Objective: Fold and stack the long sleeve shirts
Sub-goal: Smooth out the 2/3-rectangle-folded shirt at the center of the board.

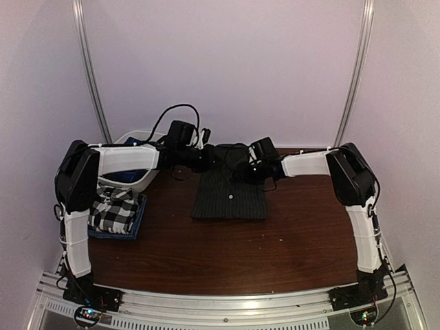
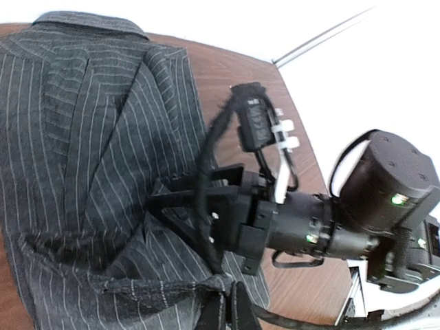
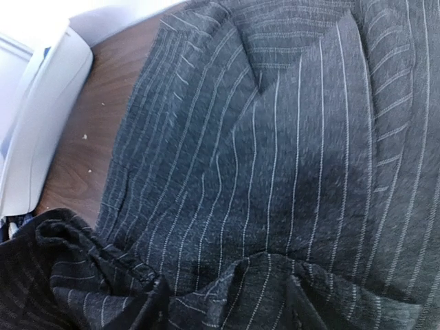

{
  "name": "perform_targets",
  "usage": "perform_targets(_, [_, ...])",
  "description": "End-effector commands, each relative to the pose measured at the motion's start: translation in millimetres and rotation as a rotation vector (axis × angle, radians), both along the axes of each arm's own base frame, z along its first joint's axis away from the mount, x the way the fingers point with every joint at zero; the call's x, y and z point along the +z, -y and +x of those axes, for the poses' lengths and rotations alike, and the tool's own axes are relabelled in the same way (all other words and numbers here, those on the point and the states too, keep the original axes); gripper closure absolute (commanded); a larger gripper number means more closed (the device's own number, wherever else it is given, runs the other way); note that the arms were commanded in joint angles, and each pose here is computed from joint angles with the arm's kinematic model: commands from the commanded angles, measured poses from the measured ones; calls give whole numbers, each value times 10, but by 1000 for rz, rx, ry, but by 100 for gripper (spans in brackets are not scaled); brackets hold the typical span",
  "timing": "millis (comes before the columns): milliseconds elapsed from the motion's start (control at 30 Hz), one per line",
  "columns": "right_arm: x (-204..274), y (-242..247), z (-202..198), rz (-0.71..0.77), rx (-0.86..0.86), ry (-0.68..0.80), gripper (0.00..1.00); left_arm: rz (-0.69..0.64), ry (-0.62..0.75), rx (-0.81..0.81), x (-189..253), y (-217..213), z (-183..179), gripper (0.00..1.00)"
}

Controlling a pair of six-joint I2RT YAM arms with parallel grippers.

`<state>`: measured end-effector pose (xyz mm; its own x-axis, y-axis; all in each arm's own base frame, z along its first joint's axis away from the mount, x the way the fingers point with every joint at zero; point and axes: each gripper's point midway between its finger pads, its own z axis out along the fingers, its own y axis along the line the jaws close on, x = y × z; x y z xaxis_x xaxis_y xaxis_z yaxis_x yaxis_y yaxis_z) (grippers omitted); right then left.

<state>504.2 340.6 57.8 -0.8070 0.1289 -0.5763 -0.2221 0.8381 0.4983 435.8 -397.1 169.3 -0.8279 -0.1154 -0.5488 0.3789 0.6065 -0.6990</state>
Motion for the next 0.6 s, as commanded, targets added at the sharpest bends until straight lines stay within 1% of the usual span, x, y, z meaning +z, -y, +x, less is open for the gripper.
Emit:
perform_targets(0, [803, 132, 129, 60, -26, 119, 37, 35, 2, -34, -220, 142, 148, 98])
perform_targets(100, [1075, 267, 121, 71, -49, 153, 27, 34, -10, -54, -342, 234, 233, 94])
perform_targets(200, [1184, 342, 49, 56, -42, 163, 24, 30, -46, -90, -534, 335, 252, 84])
perform_targets(300, [1221, 343, -90, 63, -11, 164, 25, 30, -58, -98, -656, 370, 282, 71])
perform_targets(367, [1233, 295, -202, 78, 23, 164, 27, 31, -46, -98, -638, 376, 332, 64])
perform_targets(433, [1216, 209, -334, 80, 71, 162, 30, 25, -31, -95, -567, 367, 396, 59])
perform_targets(533, [1138, 93, -503, 63, 118, 164, 35, 9, 6, -74, -350, 291, 490, 53])
perform_targets(567, [1093, 54, -551, 67, 134, 156, 38, 3, 24, -65, -257, 257, 522, 50])
